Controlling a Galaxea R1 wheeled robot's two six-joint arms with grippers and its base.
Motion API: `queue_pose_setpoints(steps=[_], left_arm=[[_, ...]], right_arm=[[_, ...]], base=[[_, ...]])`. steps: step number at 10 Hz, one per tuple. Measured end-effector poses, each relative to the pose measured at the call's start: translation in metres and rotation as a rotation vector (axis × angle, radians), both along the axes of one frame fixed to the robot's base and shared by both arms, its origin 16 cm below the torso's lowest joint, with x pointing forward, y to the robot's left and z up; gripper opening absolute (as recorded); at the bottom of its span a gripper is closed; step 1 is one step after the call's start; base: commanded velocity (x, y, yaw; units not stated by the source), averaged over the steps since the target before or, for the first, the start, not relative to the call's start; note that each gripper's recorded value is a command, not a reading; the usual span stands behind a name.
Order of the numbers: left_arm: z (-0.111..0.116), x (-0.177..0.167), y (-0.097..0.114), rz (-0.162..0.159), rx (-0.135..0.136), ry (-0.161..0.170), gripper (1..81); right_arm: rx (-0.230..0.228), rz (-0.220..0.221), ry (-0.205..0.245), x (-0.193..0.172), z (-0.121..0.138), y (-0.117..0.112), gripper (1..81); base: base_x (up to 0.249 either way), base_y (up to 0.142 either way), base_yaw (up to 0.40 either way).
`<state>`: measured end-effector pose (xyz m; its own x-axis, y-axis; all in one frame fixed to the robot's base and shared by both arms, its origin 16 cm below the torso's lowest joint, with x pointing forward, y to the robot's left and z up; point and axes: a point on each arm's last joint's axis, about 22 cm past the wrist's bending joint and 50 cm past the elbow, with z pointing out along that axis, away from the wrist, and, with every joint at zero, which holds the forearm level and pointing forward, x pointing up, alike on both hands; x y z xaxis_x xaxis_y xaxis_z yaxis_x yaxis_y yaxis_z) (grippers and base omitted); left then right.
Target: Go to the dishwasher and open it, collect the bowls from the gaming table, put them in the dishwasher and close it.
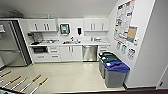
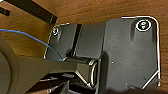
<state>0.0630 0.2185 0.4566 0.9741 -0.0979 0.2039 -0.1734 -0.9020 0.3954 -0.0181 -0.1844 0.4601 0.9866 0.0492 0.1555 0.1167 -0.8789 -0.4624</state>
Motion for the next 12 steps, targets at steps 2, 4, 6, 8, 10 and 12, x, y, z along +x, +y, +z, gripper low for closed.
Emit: queue_pose_setpoints(steps=[2,4,6,8,10,12], left_arm=[[0.0001,-0.0005,-0.0031,-0.001,-0.004,0.001,81.1],[0.0002,0.0,-0.0043,0.0,-0.005,0.0,81.1],[0.0002,-0.0003,-0.0067,-0.001,-0.008,0.0,81.1],[0.0003,0.0001,-0.0064,-0.001,-0.008,-0.001,81.1],[0.0002,-0.0004,-0.0064,-0.001,-0.008,0.0,81.1],[0.0002,-0.0003,-0.0067,-0.001,-0.008,0.0,81.1]], right_arm=[[-0.009,0.0,0.001,-0.0006,-0.0015,-0.0041,81.1],[-0.011,0.0,0.0,0.0,-0.0018,-0.0054,81.1],[-0.011,0.0,-0.002,0.0021,-0.0019,-0.0054,81.1],[-0.011,0.0,-0.003,0.0024,-0.0019,-0.0054,81.1],[-0.011,0.0,-0.004,0.004,-0.0019,-0.0046,81.1],[-0.007,0.0,-0.005,0.004,-0.0016,-0.0014,81.1]], base=[[0.16,0.0,0.0],[0.16,0.0,0.0],[0.16,0.0,0.0],[0.16,0.0,0.0],[0.16,0.0,0.0],[0.16,0.0,0.0]])
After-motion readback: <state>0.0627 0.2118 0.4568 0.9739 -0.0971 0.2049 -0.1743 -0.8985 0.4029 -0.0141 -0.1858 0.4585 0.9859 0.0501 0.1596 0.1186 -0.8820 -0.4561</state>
